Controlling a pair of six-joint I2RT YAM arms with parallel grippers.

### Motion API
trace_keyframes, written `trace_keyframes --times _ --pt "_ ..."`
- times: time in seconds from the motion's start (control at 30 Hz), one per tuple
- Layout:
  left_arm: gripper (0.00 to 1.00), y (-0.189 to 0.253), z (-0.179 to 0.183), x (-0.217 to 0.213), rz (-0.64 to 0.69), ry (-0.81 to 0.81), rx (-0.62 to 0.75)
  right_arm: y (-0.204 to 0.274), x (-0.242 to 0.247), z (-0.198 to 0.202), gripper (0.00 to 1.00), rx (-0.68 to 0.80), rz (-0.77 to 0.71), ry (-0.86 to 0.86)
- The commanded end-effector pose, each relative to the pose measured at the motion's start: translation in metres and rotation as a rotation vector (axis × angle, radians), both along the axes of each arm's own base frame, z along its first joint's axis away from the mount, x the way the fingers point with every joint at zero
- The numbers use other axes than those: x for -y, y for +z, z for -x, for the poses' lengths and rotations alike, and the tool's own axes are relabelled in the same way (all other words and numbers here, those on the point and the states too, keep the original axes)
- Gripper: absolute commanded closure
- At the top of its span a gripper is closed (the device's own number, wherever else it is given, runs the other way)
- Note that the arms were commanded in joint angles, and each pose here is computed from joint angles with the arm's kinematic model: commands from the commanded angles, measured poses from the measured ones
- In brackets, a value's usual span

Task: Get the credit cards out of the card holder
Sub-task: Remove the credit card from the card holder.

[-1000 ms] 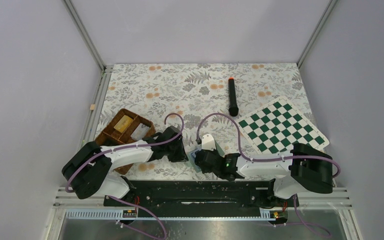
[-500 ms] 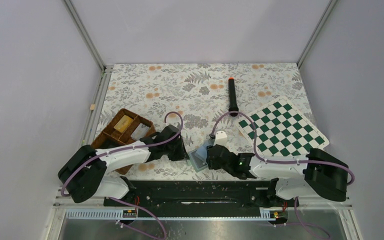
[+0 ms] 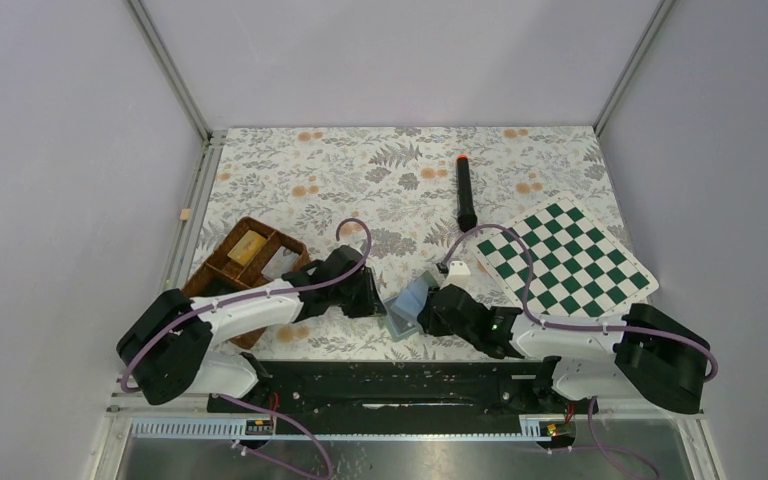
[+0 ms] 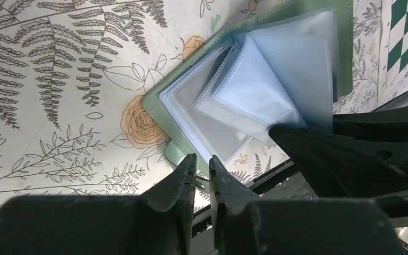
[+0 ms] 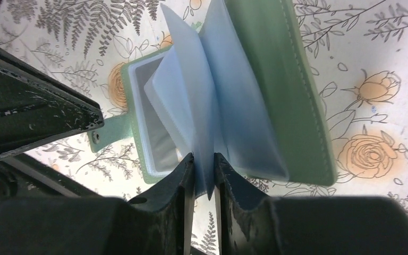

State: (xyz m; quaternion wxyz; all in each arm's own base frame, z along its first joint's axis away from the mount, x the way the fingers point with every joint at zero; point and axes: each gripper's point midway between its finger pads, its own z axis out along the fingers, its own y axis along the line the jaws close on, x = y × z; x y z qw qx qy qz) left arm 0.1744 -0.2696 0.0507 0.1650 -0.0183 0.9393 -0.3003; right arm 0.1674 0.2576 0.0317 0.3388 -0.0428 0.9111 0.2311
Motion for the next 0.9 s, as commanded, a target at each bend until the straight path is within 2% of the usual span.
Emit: trace_keyframes --times 0.0,0.37,0.47,0.7,0.87 --pt "0.85 0.019 -0.009 0.013 0.045 -0.016 0.058 0.023 -0.023 0.005 0.76 -0.060 -0.210 -0.008" --pt "0.84 0.087 0.004 0.034 0.204 -0.034 0.218 0.025 -0.030 0.014 0.80 -0.155 -0.358 -0.076" --pt "0.85 0.075 0.005 0.036 0.173 -0.028 0.198 0.019 -0.028 0.014 0.80 -0.167 -0.354 -0.091" --pt "0.88 0.026 0.001 0.015 -0.015 0.045 0.119 0.016 -0.027 0.016 0.80 -0.182 -0.373 -0.098" --pt "0.89 0.011 0.001 0.016 -0.035 0.040 0.105 0.013 -0.028 0.017 0.79 -0.190 -0.384 -0.099"
